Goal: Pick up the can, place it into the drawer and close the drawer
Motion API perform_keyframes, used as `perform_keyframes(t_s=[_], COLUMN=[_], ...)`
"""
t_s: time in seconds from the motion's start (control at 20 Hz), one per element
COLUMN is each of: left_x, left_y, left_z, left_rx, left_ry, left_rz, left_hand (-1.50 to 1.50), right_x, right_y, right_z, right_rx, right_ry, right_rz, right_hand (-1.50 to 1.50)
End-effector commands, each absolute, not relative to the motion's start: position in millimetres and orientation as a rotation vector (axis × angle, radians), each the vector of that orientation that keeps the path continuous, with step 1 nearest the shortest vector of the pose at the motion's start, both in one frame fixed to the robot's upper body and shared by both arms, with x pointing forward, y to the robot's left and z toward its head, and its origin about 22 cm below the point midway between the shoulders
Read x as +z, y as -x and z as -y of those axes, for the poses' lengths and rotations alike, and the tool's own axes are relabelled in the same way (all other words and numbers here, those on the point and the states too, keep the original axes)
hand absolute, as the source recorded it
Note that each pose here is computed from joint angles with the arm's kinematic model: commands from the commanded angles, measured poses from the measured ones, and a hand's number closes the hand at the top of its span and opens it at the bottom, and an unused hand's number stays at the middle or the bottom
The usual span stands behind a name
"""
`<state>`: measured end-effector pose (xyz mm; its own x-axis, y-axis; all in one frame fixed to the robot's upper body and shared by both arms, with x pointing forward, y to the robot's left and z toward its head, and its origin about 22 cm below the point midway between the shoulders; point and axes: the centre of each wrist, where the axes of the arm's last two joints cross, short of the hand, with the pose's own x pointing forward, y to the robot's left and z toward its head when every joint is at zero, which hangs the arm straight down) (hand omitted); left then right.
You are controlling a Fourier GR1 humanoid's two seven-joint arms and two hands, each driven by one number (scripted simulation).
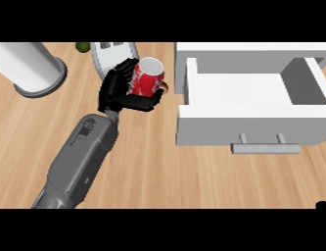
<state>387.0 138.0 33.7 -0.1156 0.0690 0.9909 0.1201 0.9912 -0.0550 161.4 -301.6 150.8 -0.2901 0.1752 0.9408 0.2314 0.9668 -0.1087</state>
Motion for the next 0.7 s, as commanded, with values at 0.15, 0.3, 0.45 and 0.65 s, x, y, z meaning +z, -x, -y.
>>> perform_keyframes(t_s=[0.15, 0.3, 0.45, 0.65], left_x=[123.5, 150.2, 185.2, 197.8], left_y=[-399.3, -409.3, -406.7, -408.7], left_z=[-92.8, -86.1, -60.1, -36.7], left_rx=[-0.095, -0.098, -0.141, -0.153], left_ry=[0.205, 0.176, 0.170, 0.156], left_rz=[1.721, 1.708, 1.724, 1.704], left_hand=[1.50, 1.50, 1.50, 1.50], right_x=[156.2, 146.5, 154.8, 160.9], right_y=[-173.7, -179.0, -189.3, -174.6], right_z=[303.9, 300.8, 303.3, 289.5], right_rx=[-0.058, -0.063, -0.072, -0.055], right_ry=[0.291, 0.285, 0.293, 0.283], right_rz=[1.854, 1.886, 1.892, 1.886], right_hand=[-1.50, -1.50, -1.50, -1.50])
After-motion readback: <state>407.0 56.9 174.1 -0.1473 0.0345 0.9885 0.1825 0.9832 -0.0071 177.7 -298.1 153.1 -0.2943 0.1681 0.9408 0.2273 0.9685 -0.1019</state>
